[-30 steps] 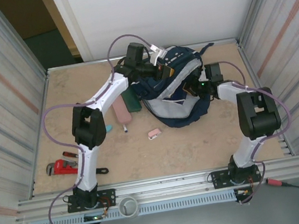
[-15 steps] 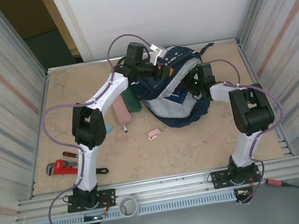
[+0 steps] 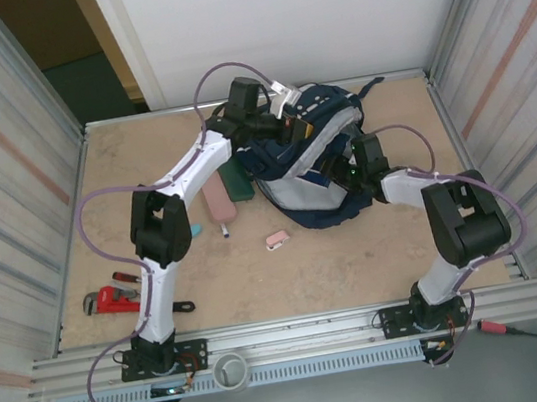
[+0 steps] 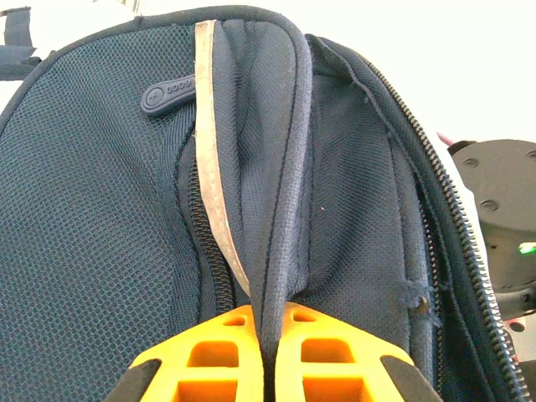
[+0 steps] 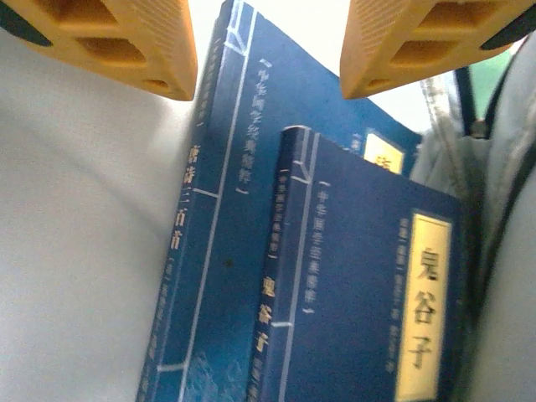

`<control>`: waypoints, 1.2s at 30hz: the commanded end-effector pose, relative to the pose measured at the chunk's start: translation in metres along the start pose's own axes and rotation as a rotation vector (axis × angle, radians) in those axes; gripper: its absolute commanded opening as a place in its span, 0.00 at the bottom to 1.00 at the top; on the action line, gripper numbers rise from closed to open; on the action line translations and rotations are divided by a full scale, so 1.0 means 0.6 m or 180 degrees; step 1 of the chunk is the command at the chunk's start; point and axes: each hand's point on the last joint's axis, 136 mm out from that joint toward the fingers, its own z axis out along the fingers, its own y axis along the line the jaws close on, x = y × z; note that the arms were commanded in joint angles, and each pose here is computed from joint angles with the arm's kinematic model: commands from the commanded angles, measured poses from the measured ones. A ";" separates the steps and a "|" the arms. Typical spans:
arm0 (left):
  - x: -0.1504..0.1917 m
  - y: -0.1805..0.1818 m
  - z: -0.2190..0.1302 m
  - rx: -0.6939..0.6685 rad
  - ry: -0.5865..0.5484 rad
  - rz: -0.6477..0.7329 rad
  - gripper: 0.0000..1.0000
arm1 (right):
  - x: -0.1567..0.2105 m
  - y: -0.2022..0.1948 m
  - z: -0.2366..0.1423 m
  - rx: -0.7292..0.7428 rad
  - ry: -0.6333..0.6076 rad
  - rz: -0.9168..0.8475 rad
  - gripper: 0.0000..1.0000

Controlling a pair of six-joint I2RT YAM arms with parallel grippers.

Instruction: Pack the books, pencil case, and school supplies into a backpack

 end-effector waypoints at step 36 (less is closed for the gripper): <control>-0.023 0.043 -0.021 -0.1111 -0.0202 -0.0147 0.60 | -0.063 0.005 -0.290 0.0174 -0.0956 -0.0582 0.65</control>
